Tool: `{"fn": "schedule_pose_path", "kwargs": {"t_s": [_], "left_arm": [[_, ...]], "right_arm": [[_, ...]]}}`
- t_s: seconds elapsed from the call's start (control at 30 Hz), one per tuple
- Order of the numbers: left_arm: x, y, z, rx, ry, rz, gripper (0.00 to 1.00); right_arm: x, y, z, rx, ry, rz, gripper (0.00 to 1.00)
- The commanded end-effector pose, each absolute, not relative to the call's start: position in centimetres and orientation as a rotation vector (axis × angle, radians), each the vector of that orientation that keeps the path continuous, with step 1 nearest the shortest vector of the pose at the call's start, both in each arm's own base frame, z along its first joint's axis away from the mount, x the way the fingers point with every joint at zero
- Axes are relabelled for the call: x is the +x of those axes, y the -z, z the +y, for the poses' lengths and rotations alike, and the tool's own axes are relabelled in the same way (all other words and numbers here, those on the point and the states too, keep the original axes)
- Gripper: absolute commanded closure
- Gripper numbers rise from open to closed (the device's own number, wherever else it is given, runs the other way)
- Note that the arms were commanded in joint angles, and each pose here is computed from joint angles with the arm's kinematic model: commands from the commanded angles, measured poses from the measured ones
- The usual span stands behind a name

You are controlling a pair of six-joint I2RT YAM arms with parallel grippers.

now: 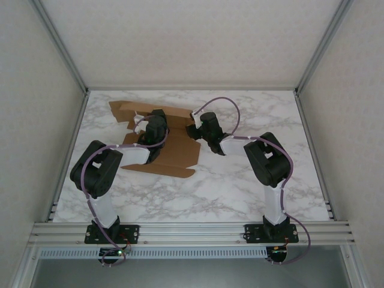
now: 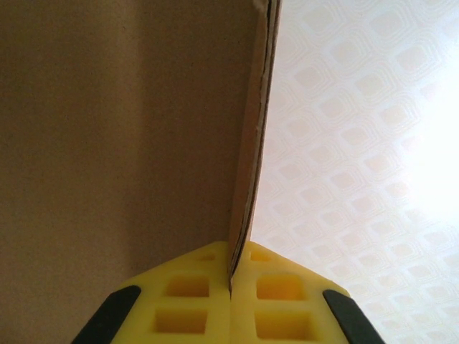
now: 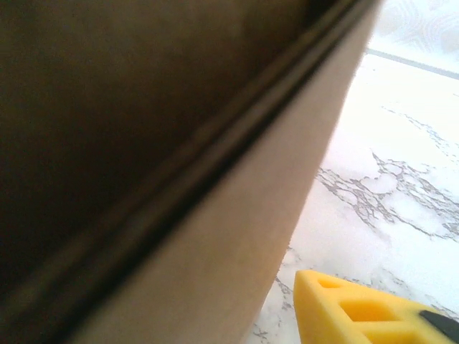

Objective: Fold the paper box

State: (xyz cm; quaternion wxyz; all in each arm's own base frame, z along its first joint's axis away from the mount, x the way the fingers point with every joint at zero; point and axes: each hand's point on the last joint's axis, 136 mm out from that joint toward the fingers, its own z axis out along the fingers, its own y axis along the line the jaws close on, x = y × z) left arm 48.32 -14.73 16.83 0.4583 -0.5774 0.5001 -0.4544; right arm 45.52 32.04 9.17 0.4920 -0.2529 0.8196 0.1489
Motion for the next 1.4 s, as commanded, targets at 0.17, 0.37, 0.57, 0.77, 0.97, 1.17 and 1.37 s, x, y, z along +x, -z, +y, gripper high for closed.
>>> {"fn": "schedule_pose_path", "kwargs": {"t_s": [0.17, 0.37, 0.57, 0.77, 0.97, 1.17, 1.37], "left_arm": [[46.6, -11.3, -15.4, -1.498, 0.97, 1.435, 1.0], [46.5, -11.4, -15.9, -1.511, 0.962, 1.444, 1.0], [46.4, -11.3, -16.0, -1.536, 0.943, 1.445, 0.99], [46.5, -11.2, -16.0, -1.553, 0.925, 1.443, 0.99], [46.5, -10.7, -16.0, -1.571, 0.913, 1.445, 0.99], [46.5, -10.7, -16.0, -1.576, 0.906, 1.443, 0.99], [46.4, -10.9, -16.1, -1.579, 0.906, 1.44, 0.99]], "right_arm": [[47.7, -9.4, 30.8, -0.535, -0.211, 2.041, 0.68], [48.8, -9.5, 30.7, -0.496, -0.132, 2.06, 0.79], [49.5, -9.2, 30.6, -0.44, -0.017, 2.087, 0.83], [50.2, -8.9, 28.8, -0.261, 0.217, 2.125, 0.95], [49.9, -8.7, 29.5, -0.211, 0.24, 2.13, 1.0], [49.9, -8.7, 29.0, -0.165, 0.306, 2.147, 1.0], [49.6, -8.8, 27.8, -0.098, 0.386, 2.156, 1.0]]}}
